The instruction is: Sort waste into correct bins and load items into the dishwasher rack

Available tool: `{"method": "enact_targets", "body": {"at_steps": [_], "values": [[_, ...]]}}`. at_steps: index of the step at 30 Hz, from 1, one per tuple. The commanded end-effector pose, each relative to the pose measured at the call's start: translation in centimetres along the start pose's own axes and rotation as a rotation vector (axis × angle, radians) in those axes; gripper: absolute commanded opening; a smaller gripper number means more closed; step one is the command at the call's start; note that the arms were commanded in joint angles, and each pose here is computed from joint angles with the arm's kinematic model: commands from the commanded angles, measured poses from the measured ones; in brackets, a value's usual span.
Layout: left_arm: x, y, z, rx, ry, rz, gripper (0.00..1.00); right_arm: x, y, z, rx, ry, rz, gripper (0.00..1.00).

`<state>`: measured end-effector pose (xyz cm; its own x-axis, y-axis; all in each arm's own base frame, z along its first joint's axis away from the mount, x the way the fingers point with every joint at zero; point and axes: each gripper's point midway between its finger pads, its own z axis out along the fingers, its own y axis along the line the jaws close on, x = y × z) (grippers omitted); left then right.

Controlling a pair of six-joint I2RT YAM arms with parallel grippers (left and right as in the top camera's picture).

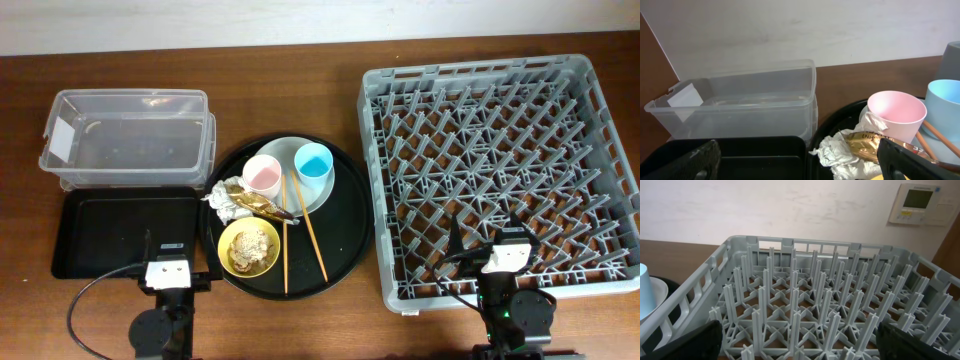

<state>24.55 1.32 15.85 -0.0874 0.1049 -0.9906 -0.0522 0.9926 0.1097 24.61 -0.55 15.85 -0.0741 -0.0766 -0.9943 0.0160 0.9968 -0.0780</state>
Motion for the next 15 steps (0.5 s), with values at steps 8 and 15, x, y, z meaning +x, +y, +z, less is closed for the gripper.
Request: {"method": "enact_targets", "body": {"at_steps": [8,15], "values": [[-10.2,-4.5,-3.8,0.328,-0.081,-0.072,0.99,0.2,0.1,0.0,-0.007,0.003,0.007,0.98],[-15.8,-6.5,-1.2,0.516,0.538,-0.199,0.99,0.2,0.1,0.0,-0.007,0.003,0.007,0.98]]}}
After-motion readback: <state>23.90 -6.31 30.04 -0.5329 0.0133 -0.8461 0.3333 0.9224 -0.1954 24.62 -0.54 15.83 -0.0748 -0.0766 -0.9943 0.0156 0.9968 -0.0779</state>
